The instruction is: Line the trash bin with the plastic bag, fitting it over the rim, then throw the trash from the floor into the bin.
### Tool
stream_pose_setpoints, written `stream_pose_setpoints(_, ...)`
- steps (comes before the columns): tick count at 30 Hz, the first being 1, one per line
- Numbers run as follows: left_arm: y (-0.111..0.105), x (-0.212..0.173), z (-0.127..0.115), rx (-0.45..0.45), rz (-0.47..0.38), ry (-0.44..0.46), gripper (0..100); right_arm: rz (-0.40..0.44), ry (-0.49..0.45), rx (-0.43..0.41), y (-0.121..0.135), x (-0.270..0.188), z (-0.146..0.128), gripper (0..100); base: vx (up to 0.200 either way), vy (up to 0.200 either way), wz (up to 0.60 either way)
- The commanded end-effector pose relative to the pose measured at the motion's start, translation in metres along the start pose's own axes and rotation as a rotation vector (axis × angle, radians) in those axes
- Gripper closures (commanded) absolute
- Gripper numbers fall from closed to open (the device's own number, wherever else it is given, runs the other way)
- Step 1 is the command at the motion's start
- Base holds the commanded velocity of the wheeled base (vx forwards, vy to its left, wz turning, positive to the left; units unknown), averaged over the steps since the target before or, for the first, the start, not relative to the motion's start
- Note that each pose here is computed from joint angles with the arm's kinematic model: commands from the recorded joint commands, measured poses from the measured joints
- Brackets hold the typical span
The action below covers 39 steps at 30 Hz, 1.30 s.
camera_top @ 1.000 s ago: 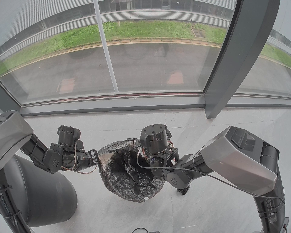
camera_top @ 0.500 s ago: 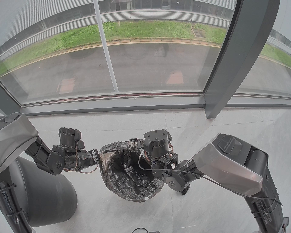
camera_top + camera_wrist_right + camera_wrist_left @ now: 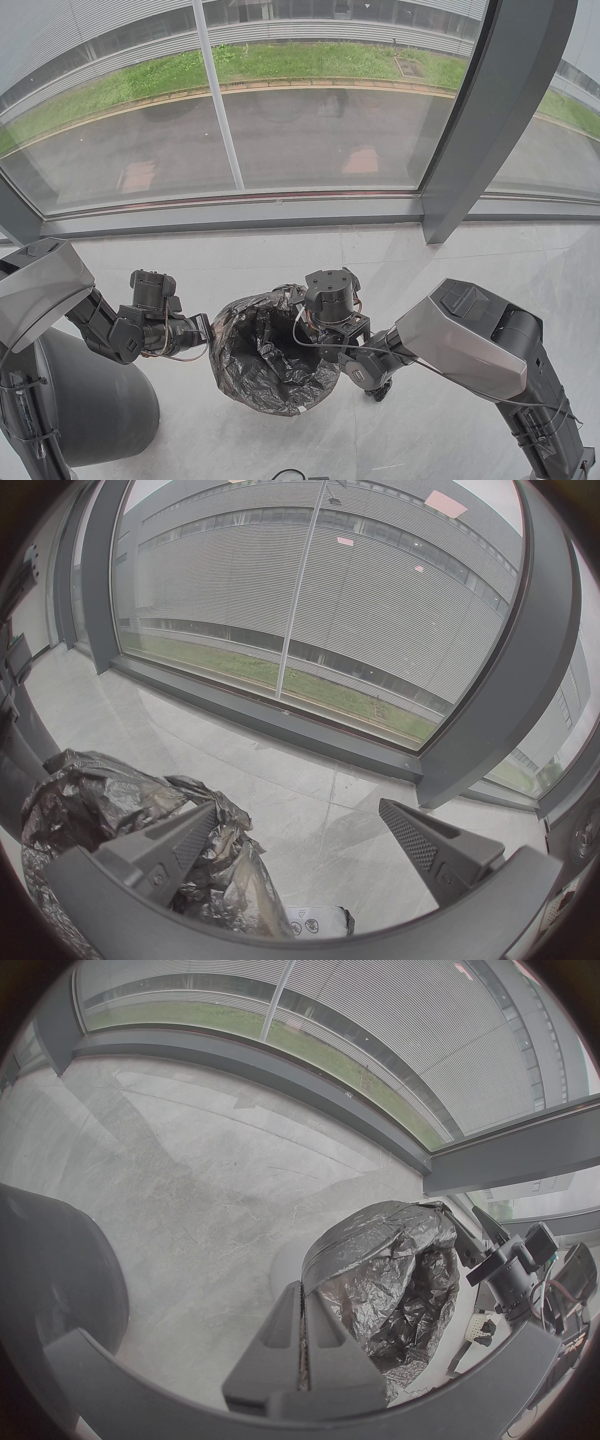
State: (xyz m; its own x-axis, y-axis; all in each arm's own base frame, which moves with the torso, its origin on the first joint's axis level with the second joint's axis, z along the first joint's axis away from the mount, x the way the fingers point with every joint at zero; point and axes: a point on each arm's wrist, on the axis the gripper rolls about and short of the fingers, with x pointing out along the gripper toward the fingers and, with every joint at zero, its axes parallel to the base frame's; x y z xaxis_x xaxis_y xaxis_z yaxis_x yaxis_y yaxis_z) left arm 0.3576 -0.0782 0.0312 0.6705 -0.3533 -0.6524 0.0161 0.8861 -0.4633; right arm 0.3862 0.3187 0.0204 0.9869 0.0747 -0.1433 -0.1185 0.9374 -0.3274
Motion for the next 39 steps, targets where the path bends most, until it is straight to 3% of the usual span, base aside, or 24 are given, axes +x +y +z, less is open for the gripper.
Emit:
stream_pose_setpoints(1, 0.004, 0.011, -0.004, -0.003, 0.007, 0.016, 100, -0.008, 0.006, -0.002, -0.002, 0.004, -0.004, 0, 0.0, 0.0, 0.0)
stream_pose_setpoints(15, -0.001, 0.017, -0.006, 0.012, -0.016, 0.0, 100, -0.007, 0.012, 0.039, -0.003, 0.003, -0.002, 0, 0.0, 0.0, 0.0)
stream_pose_setpoints(16, -0.002, 0.016, -0.007, 0.015, -0.017, 0.003, 0, -0.006, 0.011, 0.039, -0.002, 0.002, -0.002, 0, 0.0, 0.0, 0.0)
stream_pose_setpoints(23, -0.007, 0.009, -0.009, 0.019, -0.027, 0.001, 0, -0.004, -0.001, 0.082, -0.003, -0.001, 0.005, 0, 0.0, 0.0, 0.0)
stream_pose_setpoints(26, -0.014, -0.003, -0.01, 0.031, -0.042, -0.004, 0, 0.008, -0.023, 0.149, -0.007, -0.013, 0.024, 0, 0.0, 0.0, 0.0)
stream_pose_setpoints(31, -0.021, -0.01, -0.009, 0.04, -0.057, -0.016, 0, 0.016, -0.033, 0.156, -0.012, -0.024, 0.036, 0, 0.0, 0.0, 0.0)
stream_pose_setpoints(39, -0.019, -0.011, -0.013, 0.037, -0.05, -0.003, 0, 0.066, 0.059, 0.086, -0.005, -0.033, 0.008, 0, 0.0, 0.0, 0.0)
